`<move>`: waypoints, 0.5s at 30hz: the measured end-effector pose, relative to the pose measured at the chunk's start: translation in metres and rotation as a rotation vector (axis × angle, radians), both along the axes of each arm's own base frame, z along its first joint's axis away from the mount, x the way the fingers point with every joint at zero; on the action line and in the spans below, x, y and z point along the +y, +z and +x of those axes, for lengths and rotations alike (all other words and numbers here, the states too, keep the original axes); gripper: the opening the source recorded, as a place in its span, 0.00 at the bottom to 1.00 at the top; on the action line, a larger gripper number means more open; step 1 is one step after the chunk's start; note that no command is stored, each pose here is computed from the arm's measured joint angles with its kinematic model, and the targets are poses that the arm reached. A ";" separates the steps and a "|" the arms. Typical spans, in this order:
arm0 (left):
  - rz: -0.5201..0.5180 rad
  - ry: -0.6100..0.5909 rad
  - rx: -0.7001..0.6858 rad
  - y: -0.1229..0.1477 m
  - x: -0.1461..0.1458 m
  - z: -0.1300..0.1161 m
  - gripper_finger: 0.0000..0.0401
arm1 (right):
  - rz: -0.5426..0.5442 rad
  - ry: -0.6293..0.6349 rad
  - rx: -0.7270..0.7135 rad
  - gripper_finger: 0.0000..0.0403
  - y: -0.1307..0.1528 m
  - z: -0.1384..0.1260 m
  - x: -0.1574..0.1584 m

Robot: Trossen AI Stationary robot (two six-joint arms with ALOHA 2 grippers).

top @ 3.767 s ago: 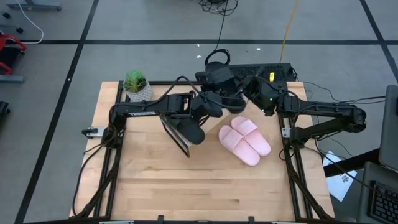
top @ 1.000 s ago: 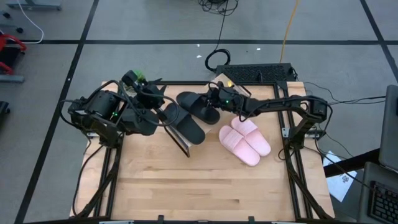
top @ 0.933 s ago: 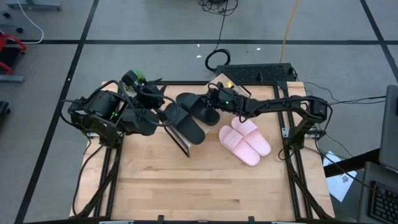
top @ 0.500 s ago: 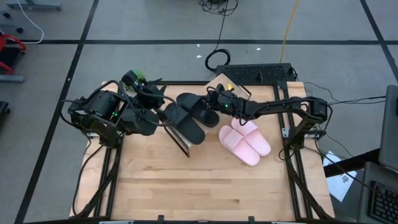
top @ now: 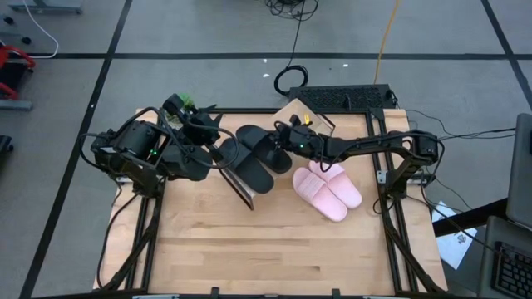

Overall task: Pick and place slides into the shelf
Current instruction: Put the black slide on the shelf

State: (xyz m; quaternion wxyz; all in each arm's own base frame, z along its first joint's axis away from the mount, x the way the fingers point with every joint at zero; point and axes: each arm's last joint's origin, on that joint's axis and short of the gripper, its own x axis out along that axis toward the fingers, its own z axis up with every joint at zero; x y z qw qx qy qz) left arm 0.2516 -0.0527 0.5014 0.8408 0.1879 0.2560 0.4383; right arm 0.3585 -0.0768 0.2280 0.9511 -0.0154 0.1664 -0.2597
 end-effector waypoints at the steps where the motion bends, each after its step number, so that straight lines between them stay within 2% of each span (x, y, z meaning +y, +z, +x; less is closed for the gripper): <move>1: 0.000 0.000 0.000 0.000 0.000 0.000 0.28 | 0.000 0.002 0.000 0.00 0.000 0.000 0.001; 15: -0.001 0.000 -0.001 0.000 0.000 0.000 0.28 | 0.001 0.027 0.041 0.01 -0.003 0.001 0.015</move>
